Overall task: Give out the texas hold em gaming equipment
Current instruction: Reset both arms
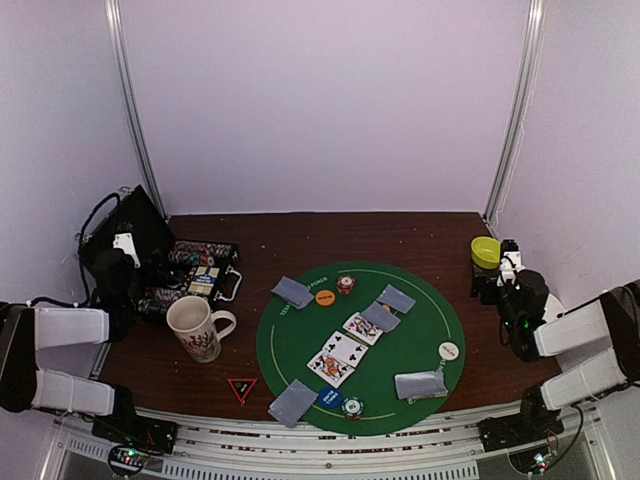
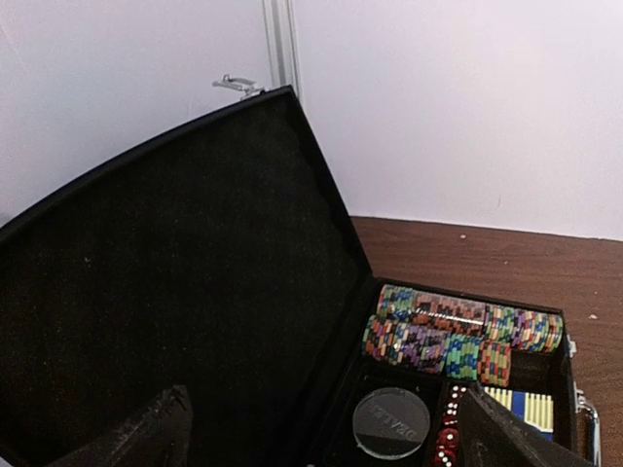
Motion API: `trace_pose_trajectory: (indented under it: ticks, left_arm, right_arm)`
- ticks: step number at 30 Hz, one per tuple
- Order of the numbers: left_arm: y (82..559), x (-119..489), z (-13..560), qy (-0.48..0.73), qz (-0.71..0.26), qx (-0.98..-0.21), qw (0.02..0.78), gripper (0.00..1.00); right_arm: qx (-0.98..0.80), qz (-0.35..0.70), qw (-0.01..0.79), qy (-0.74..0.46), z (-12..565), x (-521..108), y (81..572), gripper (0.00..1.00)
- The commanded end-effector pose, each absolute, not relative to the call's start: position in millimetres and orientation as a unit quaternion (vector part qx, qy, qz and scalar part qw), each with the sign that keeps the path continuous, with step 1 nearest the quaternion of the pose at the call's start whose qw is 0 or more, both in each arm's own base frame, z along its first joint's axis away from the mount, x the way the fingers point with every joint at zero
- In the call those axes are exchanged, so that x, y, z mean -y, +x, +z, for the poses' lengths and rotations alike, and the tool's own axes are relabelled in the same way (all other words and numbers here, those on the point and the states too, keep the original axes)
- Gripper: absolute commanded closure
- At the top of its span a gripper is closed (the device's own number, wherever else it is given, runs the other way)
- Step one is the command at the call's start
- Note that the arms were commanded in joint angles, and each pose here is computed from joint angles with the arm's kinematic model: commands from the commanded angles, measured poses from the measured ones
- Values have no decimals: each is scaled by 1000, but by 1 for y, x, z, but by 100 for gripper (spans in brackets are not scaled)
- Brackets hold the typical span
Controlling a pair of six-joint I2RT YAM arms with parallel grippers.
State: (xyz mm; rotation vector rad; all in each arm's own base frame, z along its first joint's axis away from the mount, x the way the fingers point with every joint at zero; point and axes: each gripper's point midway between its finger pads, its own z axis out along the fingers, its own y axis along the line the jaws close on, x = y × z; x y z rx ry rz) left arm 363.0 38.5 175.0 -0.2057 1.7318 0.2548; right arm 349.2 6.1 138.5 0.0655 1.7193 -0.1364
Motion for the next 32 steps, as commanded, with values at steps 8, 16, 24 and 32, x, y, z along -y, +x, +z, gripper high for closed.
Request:
trace_pose_trajectory:
  ticks: [8, 16, 24, 32]
  left_arm:
    - [365, -21, 180, -28, 97, -689, 718, 2]
    - [355, -24, 161, -38, 100, -681, 725, 2]
    - [365, -22, 158, -31, 99, -691, 715, 2]
    - [368, -21, 151, -25, 100, -703, 704, 2]
  right_arm:
    - [-728, -35, 684, 30, 138, -8, 366, 0]
    - [-733, -34, 677, 50, 133, 2, 372, 0]
    - [-729, -57, 677, 89, 133, 17, 370, 0]
    - [-730, -55, 675, 89, 133, 16, 371, 0]
